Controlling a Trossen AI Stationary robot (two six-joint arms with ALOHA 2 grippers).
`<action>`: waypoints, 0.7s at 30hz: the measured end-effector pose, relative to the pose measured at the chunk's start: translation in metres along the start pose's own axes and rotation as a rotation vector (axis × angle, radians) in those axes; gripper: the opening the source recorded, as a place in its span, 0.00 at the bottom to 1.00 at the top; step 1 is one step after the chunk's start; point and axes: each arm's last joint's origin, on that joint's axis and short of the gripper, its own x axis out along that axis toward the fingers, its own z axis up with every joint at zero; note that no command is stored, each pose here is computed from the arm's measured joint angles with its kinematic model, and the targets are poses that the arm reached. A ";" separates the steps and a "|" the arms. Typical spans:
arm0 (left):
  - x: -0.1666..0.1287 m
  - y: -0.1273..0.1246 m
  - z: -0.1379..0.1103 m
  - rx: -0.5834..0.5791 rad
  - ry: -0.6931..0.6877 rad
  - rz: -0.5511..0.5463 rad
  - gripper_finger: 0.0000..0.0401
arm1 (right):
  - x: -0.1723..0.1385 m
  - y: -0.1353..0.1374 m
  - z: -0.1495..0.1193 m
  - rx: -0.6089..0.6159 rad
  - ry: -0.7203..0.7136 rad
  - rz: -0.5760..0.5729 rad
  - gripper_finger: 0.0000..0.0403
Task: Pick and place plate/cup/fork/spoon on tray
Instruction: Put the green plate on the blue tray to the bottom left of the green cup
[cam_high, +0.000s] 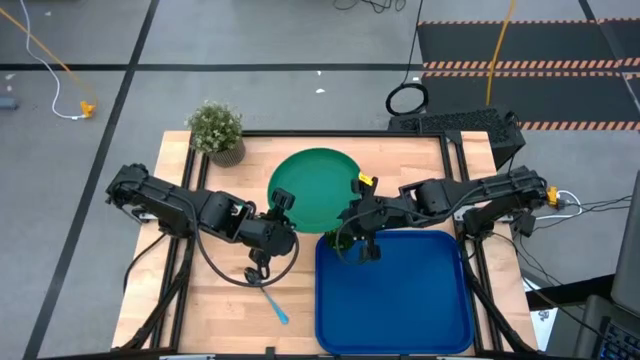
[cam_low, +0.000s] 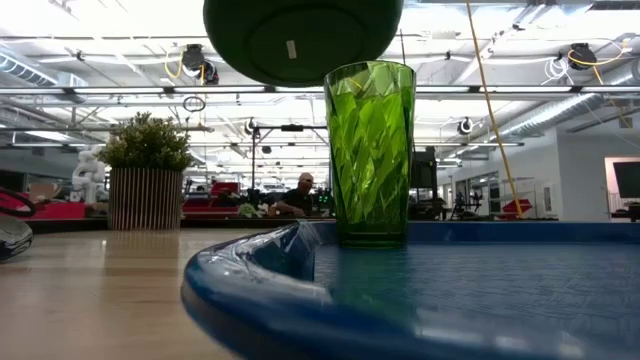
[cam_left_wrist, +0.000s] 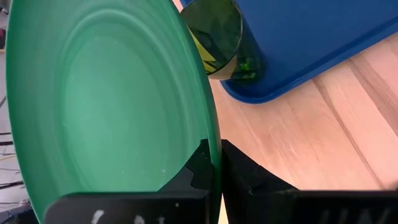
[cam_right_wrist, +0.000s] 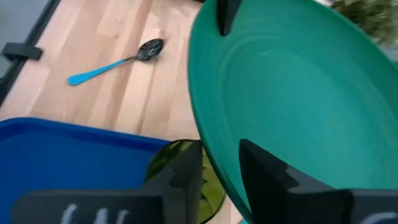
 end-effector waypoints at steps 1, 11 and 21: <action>0.000 0.000 0.000 -0.002 -0.005 0.000 0.02 | 0.001 0.001 0.000 -0.002 0.003 0.009 0.19; 0.000 0.002 0.002 -0.003 -0.012 0.042 0.05 | 0.003 0.003 -0.001 0.005 0.011 0.052 0.05; -0.002 0.004 0.004 -0.096 0.004 0.185 0.29 | 0.003 0.002 0.001 0.055 -0.001 0.043 0.02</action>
